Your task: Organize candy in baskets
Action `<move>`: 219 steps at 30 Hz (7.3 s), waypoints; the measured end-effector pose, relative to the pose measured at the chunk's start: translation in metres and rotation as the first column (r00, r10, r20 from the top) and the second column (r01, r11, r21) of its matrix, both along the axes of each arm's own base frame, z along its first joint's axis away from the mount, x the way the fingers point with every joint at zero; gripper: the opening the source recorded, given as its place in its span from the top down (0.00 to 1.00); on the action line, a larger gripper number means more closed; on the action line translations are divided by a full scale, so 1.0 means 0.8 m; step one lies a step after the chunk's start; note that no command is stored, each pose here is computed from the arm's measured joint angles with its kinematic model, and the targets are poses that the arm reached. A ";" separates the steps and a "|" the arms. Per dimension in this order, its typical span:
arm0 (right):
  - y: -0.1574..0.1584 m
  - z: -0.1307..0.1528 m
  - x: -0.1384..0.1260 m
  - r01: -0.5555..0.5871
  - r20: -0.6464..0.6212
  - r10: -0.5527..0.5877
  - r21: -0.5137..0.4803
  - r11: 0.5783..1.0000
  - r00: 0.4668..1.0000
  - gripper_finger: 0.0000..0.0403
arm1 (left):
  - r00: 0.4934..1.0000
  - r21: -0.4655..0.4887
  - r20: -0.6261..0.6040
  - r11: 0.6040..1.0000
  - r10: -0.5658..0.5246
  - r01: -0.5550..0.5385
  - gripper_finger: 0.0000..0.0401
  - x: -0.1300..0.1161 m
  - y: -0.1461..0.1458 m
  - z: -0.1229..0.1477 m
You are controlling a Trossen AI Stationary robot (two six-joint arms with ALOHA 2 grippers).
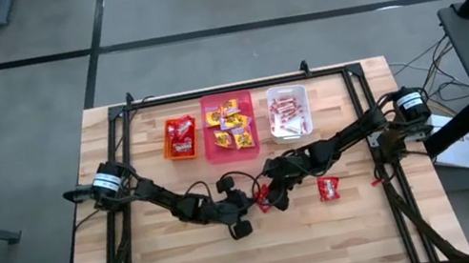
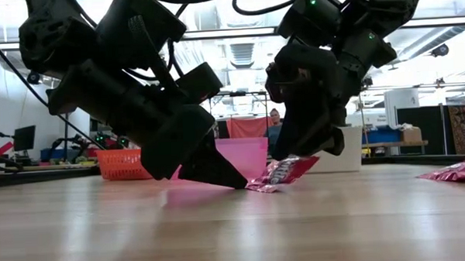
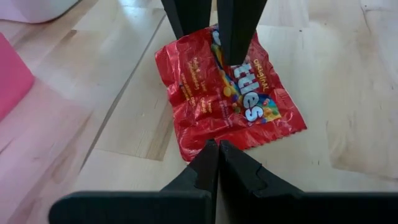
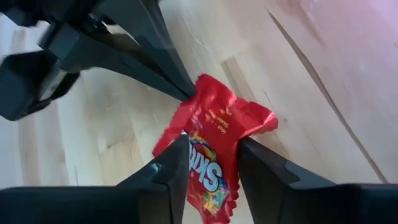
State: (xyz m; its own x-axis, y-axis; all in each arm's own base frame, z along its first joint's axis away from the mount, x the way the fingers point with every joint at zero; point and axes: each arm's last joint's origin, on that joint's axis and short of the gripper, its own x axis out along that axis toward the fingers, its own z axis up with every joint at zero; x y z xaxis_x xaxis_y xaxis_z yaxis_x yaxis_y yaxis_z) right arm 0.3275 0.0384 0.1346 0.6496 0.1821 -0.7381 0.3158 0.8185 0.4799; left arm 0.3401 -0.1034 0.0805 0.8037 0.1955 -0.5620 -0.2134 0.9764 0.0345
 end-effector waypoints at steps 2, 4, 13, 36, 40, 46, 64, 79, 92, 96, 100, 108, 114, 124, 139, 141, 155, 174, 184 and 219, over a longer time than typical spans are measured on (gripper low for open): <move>0.000 -0.001 0.003 -0.003 0.019 0.003 -0.001 1.000 1.000 0.71 | 1.000 0.000 0.001 1.000 0.000 0.000 1.00 0.000 0.000 0.000; 0.001 -0.004 0.005 -0.006 0.028 0.006 -0.003 1.000 1.000 0.73 | 1.000 0.000 0.001 1.000 0.000 0.000 1.00 0.000 0.000 0.000; 0.002 -0.036 0.016 -0.036 0.028 0.036 -0.008 0.999 0.999 0.75 | 1.000 -0.001 0.008 1.000 -0.002 0.002 1.00 0.000 0.000 0.000; 0.000 -0.009 0.004 -0.126 0.032 0.131 -0.127 0.984 0.991 0.97 | 1.000 0.048 -0.021 0.999 -0.016 0.017 1.00 -0.006 0.000 0.021; -0.002 0.011 -0.005 -0.126 0.024 0.132 -0.171 0.977 0.991 0.97 | 1.000 0.089 -0.026 0.996 -0.015 0.017 1.00 -0.010 0.002 0.035; -0.010 0.058 -0.027 -0.065 0.051 0.079 -0.243 0.968 0.996 0.97 | 0.997 0.200 -0.071 0.980 0.028 -0.013 1.00 -0.026 0.012 0.060; -0.081 0.153 -0.048 0.264 0.405 -0.029 -0.538 0.801 0.914 0.97 | 0.992 0.273 0.126 0.960 0.030 -0.064 1.00 -0.107 0.048 0.172; -0.043 0.108 0.021 0.359 0.736 0.350 -0.616 0.702 0.579 0.97 | 0.712 0.022 0.702 0.999 0.006 -0.030 0.88 -0.183 0.071 0.155; -0.040 0.109 0.059 0.384 0.663 0.424 -0.724 0.574 0.617 0.97 | 0.715 0.039 0.686 0.974 0.137 -0.224 0.56 -0.159 0.071 0.150; -0.040 0.110 0.060 0.380 0.653 0.430 -0.733 0.564 0.624 0.97 | 0.727 0.065 0.673 0.968 0.135 -0.241 0.55 -0.156 0.070 0.148; -0.040 0.110 0.060 0.378 0.652 0.433 -0.735 0.563 0.622 0.97 | 0.738 0.109 0.673 0.982 0.039 -0.152 0.59 -0.148 0.068 0.150; -0.039 0.109 0.060 0.363 0.647 0.436 -0.736 0.571 0.626 0.97 | 0.753 0.182 0.657 0.965 0.026 -0.191 0.76 -0.123 0.068 0.156; -0.040 0.108 0.060 0.357 0.652 0.416 -0.723 0.591 0.633 0.91 | 0.766 0.217 0.640 0.943 0.057 -0.252 0.97 -0.117 0.068 0.157; -0.047 0.115 0.050 0.409 0.643 0.185 -0.656 0.634 0.743 0.78 | 0.802 0.233 0.556 0.886 0.217 -0.401 0.99 -0.131 0.078 0.156; -0.051 0.119 0.034 0.405 0.561 0.022 -0.624 0.669 0.828 0.76 | 0.806 -0.099 0.033 0.805 0.591 -0.586 1.00 -0.206 0.201 0.159; -0.050 0.118 0.034 0.402 0.559 0.023 -0.625 0.670 0.829 0.76 | 0.827 -0.189 -0.006 0.812 0.562 -0.553 1.00 -0.215 0.219 0.154; -0.050 0.110 0.033 0.366 0.513 0.014 -0.630 0.685 0.858 0.76 | 0.811 -0.313 -0.095 0.756 0.578 -0.575 0.93 -0.223 0.251 0.123; -0.050 0.104 0.031 0.356 0.485 -0.025 -0.605 0.713 0.874 0.76 | 0.829 -0.219 -0.162 0.800 0.535 -0.559 0.63 -0.223 0.252 0.142; -0.048 0.113 0.022 0.282 0.421 -0.038 -0.535 0.796 0.906 0.76 | 0.844 -0.168 -0.201 0.831 0.498 -0.530 0.62 -0.220 0.254 0.180; 0.022 0.084 -0.106 0.168 -0.798 -0.173 -0.091 0.982 0.578 0.62 | 0.971 -0.076 0.161 0.984 0.174 -0.164 0.62 -0.168 0.148 0.230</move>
State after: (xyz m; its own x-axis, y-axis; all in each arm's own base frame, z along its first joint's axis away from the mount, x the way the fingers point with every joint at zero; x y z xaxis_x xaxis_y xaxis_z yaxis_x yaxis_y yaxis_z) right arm 0.2429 0.0562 0.2020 -0.1837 0.1266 -0.9748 0.7032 0.7098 -0.0403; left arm 0.2054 0.0148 0.2644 0.8453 0.3053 -0.4385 -0.3729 0.9248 -0.0749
